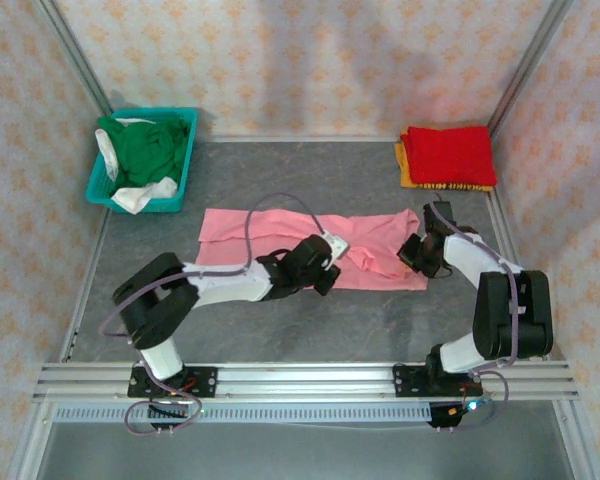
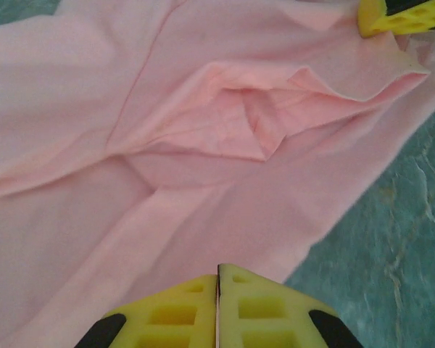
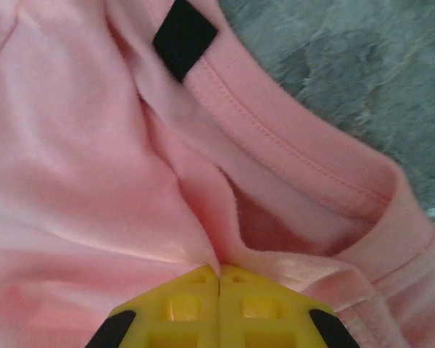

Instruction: Fold and stack the t-shirts

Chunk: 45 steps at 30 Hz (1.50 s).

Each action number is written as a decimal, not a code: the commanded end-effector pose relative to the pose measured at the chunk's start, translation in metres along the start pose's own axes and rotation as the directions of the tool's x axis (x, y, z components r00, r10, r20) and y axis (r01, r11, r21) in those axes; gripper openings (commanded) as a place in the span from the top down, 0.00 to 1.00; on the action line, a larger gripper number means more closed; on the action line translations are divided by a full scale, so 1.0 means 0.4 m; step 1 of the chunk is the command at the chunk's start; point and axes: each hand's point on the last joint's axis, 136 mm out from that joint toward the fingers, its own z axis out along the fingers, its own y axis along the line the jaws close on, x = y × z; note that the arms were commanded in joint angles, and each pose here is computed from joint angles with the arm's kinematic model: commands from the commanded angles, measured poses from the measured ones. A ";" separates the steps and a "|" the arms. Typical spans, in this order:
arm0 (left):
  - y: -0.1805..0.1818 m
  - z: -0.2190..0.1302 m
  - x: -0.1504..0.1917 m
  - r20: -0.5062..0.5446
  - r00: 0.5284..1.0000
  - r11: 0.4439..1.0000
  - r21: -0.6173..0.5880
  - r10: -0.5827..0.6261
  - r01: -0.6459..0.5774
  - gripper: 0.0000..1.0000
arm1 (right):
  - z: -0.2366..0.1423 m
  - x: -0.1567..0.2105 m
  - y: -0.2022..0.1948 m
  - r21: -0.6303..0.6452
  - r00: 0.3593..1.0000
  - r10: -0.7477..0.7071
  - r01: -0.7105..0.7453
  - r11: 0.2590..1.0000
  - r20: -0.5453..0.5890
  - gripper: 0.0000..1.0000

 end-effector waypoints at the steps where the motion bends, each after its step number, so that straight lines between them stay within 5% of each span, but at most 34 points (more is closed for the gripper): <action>1: 0.008 -0.070 -0.038 0.091 0.996 1.000 -0.013 0.005 -0.004 0.92 | -0.014 -0.008 -0.033 0.071 1.000 -0.006 0.005 0.997 0.016 1.00; 13: 0.119 -0.098 -0.063 0.103 0.995 0.988 -0.151 -0.005 0.021 0.91 | -0.054 -0.034 -0.017 0.074 0.998 -0.031 0.027 0.997 0.054 0.62; 18: 0.160 -0.145 -0.088 0.230 0.968 0.981 -0.145 -0.096 0.132 0.90 | -0.136 -0.053 0.058 0.035 0.984 -0.119 0.115 0.993 0.134 0.63; 24: 0.344 -0.199 -0.072 0.316 0.900 0.906 -0.200 -0.300 0.372 0.88 | -0.134 -0.005 0.210 -0.080 0.953 -0.257 0.272 0.959 0.160 0.65; 29: 0.501 -0.209 -0.028 0.277 0.864 0.817 -0.300 -0.420 0.493 0.87 | -0.034 0.019 0.231 -0.061 0.966 -0.249 0.254 0.965 0.067 0.74; 37: 0.732 -0.181 0.096 0.140 0.761 0.625 -0.488 -0.633 0.609 0.89 | 0.046 -0.016 0.154 0.069 0.984 -0.165 0.160 0.985 0.061 0.74; 45: 0.861 -0.112 0.179 0.040 0.660 0.528 -0.565 -0.750 0.634 0.94 | 0.098 -0.018 0.055 0.139 0.995 -0.096 0.092 0.986 0.020 0.74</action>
